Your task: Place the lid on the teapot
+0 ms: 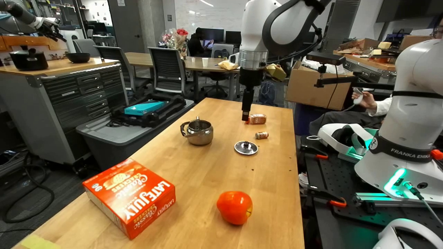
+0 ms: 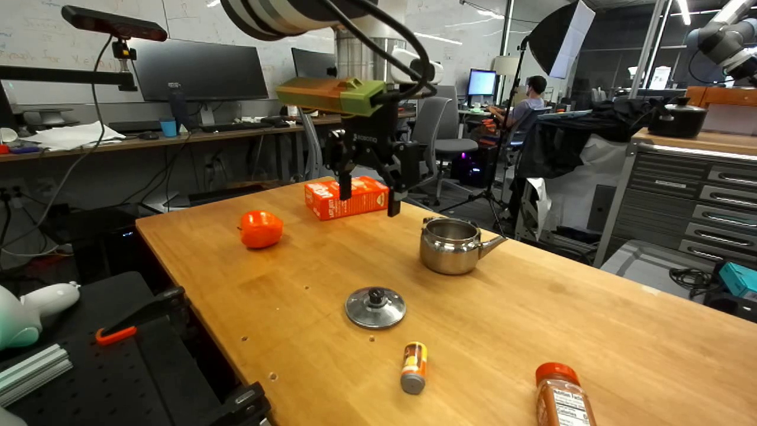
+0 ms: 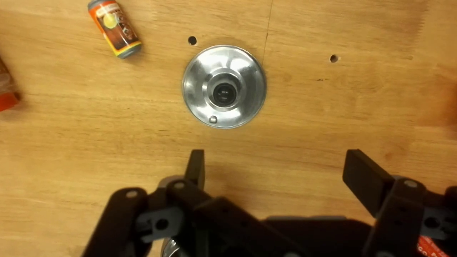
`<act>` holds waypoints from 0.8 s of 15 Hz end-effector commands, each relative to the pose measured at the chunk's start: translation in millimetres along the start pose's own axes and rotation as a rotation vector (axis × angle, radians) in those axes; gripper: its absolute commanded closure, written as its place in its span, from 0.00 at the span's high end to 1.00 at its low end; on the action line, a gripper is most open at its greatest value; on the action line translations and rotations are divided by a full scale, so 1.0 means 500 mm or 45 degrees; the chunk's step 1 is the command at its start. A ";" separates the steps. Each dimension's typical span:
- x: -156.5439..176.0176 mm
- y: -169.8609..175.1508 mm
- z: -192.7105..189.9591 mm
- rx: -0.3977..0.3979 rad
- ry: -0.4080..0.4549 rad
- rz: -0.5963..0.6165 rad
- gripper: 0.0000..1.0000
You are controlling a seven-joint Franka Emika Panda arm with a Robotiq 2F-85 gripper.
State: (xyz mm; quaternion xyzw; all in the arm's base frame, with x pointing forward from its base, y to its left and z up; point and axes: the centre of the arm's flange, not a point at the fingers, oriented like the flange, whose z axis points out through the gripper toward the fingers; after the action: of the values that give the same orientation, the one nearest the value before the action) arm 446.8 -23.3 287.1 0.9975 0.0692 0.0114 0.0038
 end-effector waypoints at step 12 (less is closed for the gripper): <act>-0.020 0.015 0.173 -0.128 -0.069 -0.029 1.00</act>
State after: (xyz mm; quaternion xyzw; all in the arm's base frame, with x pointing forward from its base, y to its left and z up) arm 430.9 -31.9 214.4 0.9958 0.0820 -0.0126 0.0399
